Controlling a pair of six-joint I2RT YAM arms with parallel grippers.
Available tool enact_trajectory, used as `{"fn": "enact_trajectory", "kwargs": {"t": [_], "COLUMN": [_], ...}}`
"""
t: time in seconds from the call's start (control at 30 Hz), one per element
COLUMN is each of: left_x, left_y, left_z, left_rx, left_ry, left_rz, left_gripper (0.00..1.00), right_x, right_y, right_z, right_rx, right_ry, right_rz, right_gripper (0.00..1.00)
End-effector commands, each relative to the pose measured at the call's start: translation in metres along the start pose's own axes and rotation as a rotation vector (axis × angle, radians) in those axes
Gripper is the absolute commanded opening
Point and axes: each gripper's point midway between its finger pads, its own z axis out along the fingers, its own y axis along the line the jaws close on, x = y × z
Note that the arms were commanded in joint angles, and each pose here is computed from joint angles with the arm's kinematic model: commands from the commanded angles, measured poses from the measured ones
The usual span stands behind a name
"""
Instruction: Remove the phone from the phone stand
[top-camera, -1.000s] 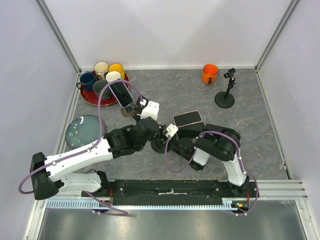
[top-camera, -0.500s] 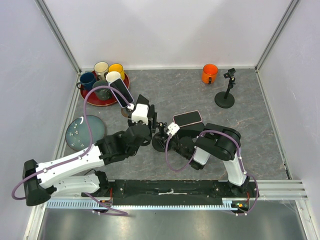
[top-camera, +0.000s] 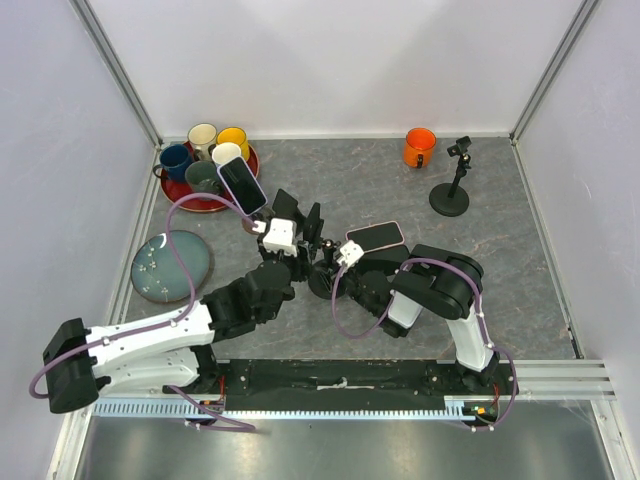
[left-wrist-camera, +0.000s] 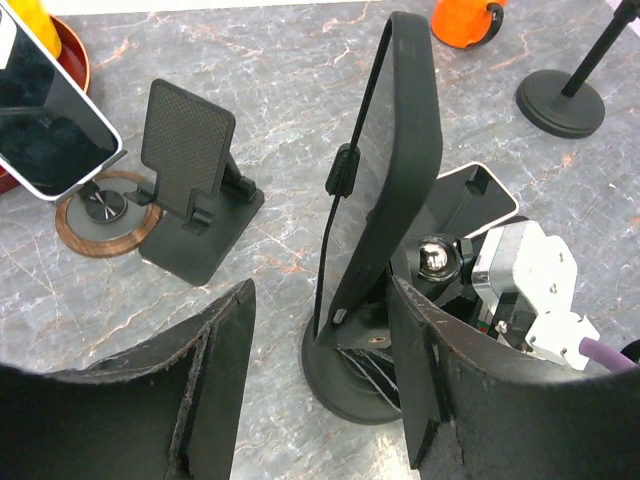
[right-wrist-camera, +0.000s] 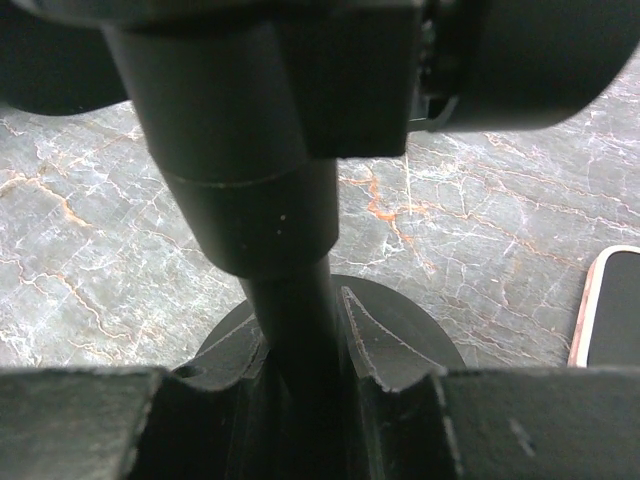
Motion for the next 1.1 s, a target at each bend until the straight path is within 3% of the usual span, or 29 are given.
{"fn": "enact_trajectory", "kwargs": {"t": [0.0,0.2,0.57,0.83,1.0,1.07], "left_x": [-0.027,-0.031,-0.026,-0.006,-0.005,-0.007], "left_y": [-0.007,-0.011,0.002,-0.005,-0.012,-0.014], "left_z": [0.009,0.015,0.035,0.043,0.048,0.049], "left_rx": [-0.01,0.007,0.024,0.062,0.09,0.097], "left_ry": [-0.142,-0.234,-0.227,-0.182,-0.217,-0.227], "left_rz": [-0.024,-0.011,0.005,0.015,0.013,0.027], "left_gripper": [0.62,0.6,0.57,0.48,0.46,0.38], "right_x": [-0.01,-0.009,-0.01,-0.011,-0.01,-0.01], "right_y": [-0.022,-0.018,-0.01,-0.004,0.004,0.007], "right_z": [-0.007,-0.006,-0.004,-0.002,0.0,0.0], "right_rx": [0.088,0.067,0.024,-0.013,-0.058,-0.072], "right_ry": [-0.1,-0.095,-0.096,-0.097,-0.089,-0.089], "right_rz": [0.111,0.116,0.109,0.099,0.095,0.09], "right_gripper": [0.0,0.0,0.0,0.0,0.0,0.0]}}
